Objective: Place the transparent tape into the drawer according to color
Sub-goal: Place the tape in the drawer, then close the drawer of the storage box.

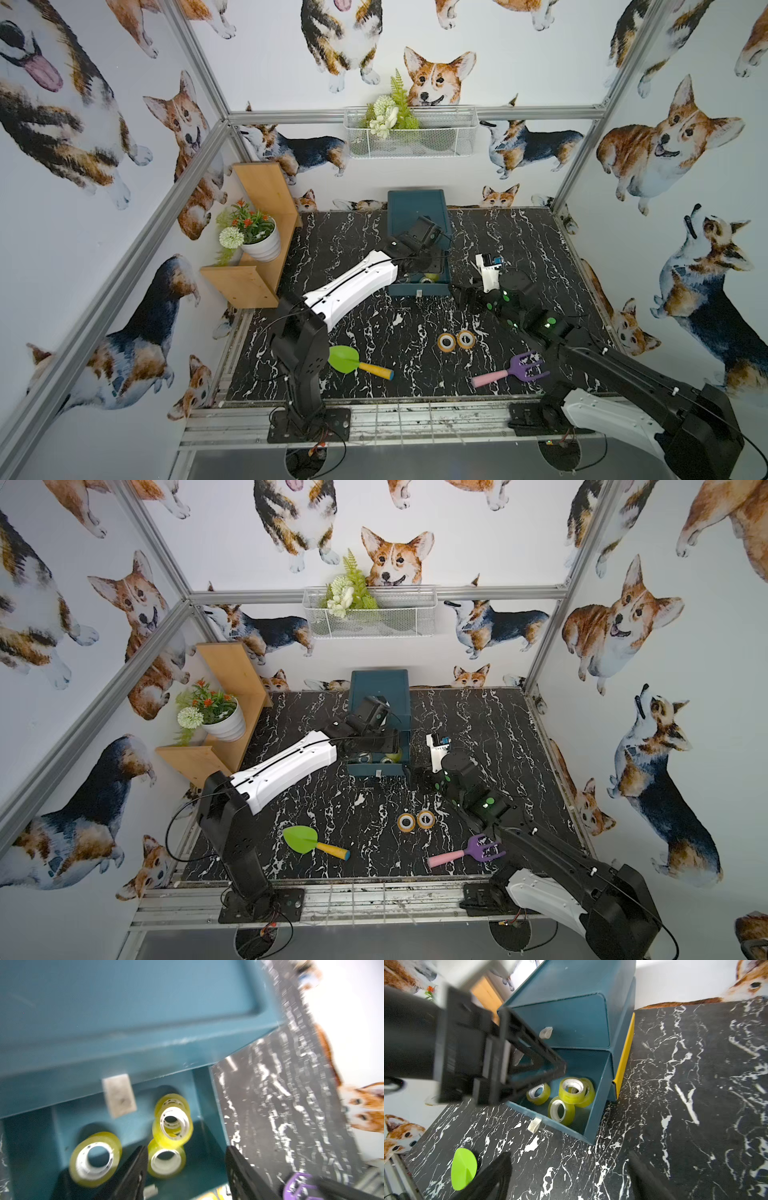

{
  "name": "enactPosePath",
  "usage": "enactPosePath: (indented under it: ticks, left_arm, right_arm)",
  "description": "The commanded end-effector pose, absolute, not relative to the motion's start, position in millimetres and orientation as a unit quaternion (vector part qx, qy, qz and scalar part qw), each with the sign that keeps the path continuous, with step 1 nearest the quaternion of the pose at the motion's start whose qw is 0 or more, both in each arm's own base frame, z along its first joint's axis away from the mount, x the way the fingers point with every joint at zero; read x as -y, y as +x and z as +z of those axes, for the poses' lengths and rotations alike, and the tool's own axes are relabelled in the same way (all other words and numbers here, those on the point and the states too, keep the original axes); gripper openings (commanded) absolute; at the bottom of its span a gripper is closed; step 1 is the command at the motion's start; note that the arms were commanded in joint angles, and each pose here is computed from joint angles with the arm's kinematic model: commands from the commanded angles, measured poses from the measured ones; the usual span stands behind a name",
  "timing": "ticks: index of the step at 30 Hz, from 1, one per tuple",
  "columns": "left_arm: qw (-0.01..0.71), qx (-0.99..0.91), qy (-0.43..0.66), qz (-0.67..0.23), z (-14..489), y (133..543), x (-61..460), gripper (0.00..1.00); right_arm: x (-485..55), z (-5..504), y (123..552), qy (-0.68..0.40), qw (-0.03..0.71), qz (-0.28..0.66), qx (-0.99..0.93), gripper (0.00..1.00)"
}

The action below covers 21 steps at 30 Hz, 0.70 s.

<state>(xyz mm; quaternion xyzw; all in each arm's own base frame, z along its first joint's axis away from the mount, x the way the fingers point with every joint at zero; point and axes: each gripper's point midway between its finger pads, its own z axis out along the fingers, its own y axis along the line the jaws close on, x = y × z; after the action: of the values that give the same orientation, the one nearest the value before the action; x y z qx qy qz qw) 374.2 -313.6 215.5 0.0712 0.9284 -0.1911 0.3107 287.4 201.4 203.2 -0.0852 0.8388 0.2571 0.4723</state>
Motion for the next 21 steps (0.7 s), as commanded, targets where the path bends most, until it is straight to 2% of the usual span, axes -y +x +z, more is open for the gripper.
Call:
enactPosePath:
  ticks: [1, 5, 11, 21]
  left_arm:
    - [0.349, -0.915, 0.064, -0.190, 245, 369, 298, 0.73]
    - [0.392, -0.902, 0.042, -0.176, 267, 357, 261, 0.82]
    - [0.424, -0.896, -0.005, -0.135, 261, 347, 196, 0.85]
    - [0.422, -0.900, -0.050, -0.094, 233, 329, 145, 0.92]
  right_arm:
    - [-221, 202, 276, -0.112, 0.455, 0.297, -0.832, 0.89]
    - [-246, 191, 260, -0.138, 0.431, 0.313, -0.835, 0.83]
    - [-293, 157, 245, -0.149, 0.376, 0.359, -0.841, 0.72]
    - [-331, 159, 286, -0.132, 0.399, 0.340, -0.841, 0.51]
